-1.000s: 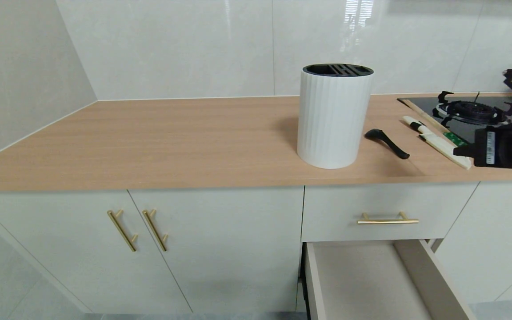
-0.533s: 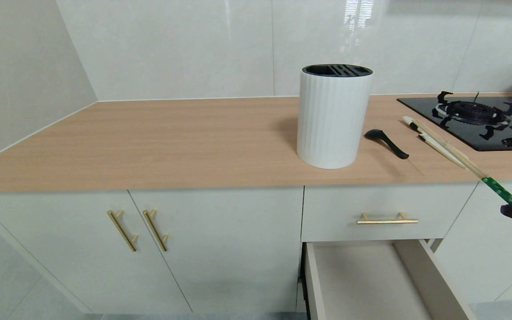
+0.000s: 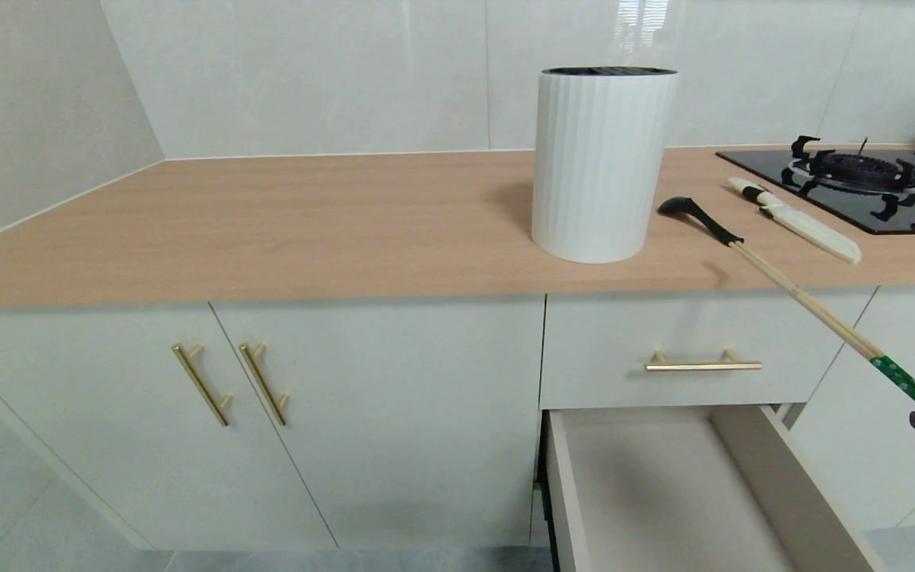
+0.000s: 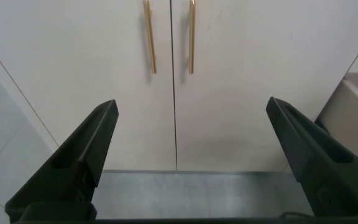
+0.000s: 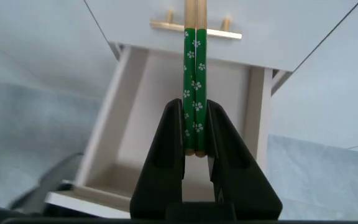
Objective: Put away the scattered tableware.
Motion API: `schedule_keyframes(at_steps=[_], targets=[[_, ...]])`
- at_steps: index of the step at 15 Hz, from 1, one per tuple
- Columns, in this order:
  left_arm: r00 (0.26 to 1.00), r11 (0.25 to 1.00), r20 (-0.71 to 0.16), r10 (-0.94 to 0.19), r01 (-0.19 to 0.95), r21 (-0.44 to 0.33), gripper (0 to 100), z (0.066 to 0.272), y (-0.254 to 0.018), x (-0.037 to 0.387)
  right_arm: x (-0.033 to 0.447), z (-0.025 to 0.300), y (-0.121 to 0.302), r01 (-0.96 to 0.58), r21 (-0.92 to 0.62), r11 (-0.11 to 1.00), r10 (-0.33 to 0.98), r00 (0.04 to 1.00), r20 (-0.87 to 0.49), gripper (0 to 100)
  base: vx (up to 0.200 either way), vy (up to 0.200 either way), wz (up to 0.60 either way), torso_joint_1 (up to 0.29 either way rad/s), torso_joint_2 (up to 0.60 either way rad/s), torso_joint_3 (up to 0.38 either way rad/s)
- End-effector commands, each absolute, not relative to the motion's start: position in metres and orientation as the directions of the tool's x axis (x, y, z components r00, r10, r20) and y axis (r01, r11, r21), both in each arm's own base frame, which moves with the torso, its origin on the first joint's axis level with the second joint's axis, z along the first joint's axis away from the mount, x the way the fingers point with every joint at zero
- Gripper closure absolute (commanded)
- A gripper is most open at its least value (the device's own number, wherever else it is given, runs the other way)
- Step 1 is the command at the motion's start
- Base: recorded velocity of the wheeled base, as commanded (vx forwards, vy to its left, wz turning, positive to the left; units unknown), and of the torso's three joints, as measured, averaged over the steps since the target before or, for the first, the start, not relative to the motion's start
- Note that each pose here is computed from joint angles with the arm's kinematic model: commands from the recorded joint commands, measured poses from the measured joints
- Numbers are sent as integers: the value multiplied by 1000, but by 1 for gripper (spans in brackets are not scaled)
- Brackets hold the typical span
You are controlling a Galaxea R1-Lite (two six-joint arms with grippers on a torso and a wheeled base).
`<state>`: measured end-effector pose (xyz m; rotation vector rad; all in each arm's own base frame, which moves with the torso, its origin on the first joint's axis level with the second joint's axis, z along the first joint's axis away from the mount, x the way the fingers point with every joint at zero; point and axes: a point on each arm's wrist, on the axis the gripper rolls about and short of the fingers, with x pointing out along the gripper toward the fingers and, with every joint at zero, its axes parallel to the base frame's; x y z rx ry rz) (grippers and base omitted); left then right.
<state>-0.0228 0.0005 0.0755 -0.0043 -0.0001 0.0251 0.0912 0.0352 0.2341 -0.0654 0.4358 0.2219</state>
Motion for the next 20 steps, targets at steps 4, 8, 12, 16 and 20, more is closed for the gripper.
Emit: schedule_keyframes(at_steps=[4, 8, 12, 16, 20], targets=[[1000, 1000, 0, 26, -26, -5, 0, 75, 1, -23, 81, 224, 33, -325, -54, 944, 272, 860, -433, 100, 0, 0, 0, -128, 452, 322], [1000, 1000, 0, 26, -26, -5, 0, 75, 1, -23, 79, 207, 34, -420, -87, 903, 329, 809, -487, 100, 0, 0, 0, -50, 249, 182], [1000, 1000, 0, 26, -26, -5, 0, 75, 1, -23, 87, 189, 41, -529, -40, 848, 413, 706, -576, 100, 0, 0, 0, -3, 23, 22], [1000, 1000, 0, 26, -26, -5, 0, 75, 1, -23, 114, 149, 59, -567, 18, 824, 375, 520, -768, 100, 0, 0, 0, 0, 0, 0], [1000, 1000, 0, 26, -26, -5, 0, 75, 1, -23, 155, 110, 78, -504, 64, 861, 301, 403, -864, 100, 0, 0, 0, 0, 0, 0]])
